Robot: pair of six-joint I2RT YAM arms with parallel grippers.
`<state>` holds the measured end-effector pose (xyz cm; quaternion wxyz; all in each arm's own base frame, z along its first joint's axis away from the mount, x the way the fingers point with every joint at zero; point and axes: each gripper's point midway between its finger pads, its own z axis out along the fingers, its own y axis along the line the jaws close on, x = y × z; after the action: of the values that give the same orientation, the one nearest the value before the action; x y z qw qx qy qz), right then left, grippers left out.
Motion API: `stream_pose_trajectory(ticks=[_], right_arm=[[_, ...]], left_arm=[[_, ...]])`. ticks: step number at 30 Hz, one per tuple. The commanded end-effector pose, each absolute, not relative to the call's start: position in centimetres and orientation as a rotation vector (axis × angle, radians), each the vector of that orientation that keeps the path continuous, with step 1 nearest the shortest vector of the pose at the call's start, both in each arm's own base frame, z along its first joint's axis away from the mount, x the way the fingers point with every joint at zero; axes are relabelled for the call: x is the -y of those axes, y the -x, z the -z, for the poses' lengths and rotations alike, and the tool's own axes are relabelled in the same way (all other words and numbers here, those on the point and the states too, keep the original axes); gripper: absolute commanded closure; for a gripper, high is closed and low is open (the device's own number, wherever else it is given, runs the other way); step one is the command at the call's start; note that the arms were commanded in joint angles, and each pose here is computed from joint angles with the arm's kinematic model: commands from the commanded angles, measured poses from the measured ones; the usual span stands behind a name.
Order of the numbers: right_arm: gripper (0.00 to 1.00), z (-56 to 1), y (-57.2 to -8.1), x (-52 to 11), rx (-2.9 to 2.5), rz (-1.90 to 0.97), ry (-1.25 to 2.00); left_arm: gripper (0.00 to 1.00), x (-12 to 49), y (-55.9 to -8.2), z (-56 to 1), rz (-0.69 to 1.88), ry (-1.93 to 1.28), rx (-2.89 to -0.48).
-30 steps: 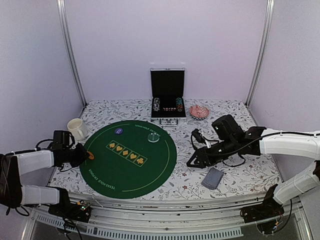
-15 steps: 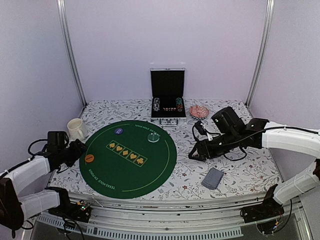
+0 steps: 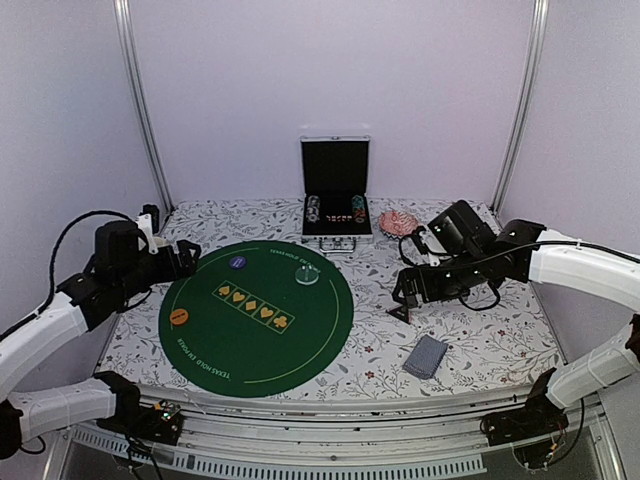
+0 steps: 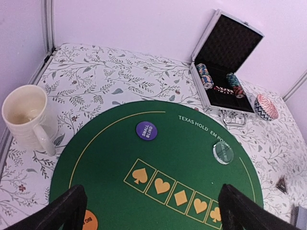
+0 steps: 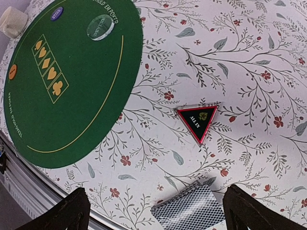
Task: Distribute texas hold em gaming equipment
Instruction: Move the face-down deck piles to the corner of the board.
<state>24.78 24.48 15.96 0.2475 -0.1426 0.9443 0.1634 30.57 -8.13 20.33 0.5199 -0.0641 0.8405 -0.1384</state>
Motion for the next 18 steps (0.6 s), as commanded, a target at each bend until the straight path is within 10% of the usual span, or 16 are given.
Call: stream_pose_trajectory(ticks=[1, 18], right_arm=[[0.01, -16.7, -25.6, -22.9, -2.551, -0.357, 0.31], [0.01, -16.0, -24.9, -20.9, -2.589, -0.321, 0.186]], left_arm=[[0.02, 11.5, -30.2, -20.9, 0.284, -0.095, -2.029], [0.02, 18.7, -29.5, -21.4, 0.152, -0.642, -1.976]])
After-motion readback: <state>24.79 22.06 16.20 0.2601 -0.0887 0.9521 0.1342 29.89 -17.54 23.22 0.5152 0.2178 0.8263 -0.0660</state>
